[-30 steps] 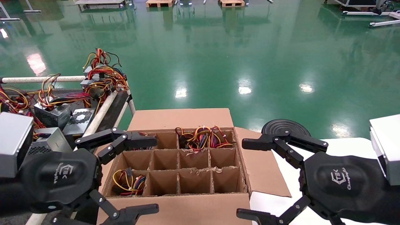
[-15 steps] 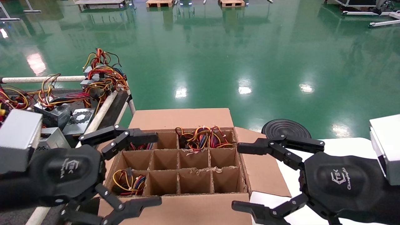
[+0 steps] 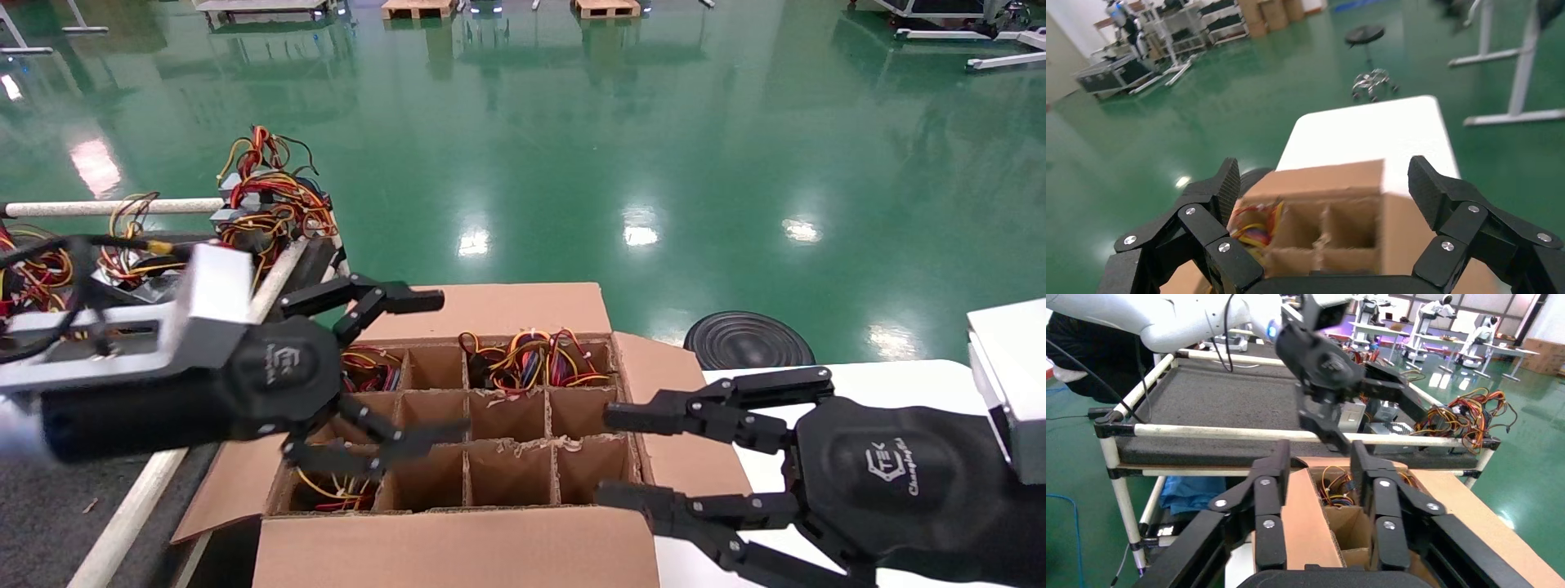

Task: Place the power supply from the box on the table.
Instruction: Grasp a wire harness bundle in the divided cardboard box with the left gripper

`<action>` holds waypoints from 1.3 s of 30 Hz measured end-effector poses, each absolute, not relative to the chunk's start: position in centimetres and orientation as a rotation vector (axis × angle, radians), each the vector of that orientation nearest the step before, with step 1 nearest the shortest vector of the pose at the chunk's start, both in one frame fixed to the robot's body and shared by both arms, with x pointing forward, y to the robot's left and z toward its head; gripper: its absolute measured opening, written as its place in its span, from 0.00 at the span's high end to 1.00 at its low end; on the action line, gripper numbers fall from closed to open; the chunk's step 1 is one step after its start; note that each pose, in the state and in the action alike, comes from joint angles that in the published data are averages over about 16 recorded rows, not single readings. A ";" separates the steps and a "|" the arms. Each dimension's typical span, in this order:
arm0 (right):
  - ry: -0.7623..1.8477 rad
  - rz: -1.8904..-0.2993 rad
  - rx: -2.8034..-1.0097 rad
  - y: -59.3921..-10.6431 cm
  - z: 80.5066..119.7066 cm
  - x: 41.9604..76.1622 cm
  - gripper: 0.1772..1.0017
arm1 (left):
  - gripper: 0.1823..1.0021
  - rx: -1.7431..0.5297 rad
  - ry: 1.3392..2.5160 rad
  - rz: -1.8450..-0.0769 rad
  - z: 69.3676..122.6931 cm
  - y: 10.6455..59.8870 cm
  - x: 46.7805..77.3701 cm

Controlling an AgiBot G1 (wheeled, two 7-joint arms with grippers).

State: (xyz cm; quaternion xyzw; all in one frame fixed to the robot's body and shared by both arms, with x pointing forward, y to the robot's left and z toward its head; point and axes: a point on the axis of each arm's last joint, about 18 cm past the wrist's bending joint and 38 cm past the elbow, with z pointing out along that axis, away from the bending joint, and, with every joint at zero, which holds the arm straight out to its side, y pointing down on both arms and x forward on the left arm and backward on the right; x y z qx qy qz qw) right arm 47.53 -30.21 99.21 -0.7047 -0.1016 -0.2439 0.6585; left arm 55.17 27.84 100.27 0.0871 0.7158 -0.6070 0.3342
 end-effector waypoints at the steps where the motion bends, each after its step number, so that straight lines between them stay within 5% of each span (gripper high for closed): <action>1: -0.230 -0.552 -1.595 -30.2 99.2 47.5 0.50 | 0.00 0.226 1.867 -1.573 100.3 27.7 55.7; 15: -0.230 -0.552 -1.595 -30.2 99.2 47.5 0.85 | 0.00 0.213 1.876 -1.449 100.0 25.1 61.5; 28: -0.230 -0.552 -1.595 -30.2 99.2 47.5 0.97 | 0.00 0.201 1.899 -1.400 99.4 23.6 63.9; 39: -0.230 -0.552 -1.595 -30.2 99.2 47.5 0.98 | 0.00 0.191 1.911 -1.372 98.8 23.4 64.9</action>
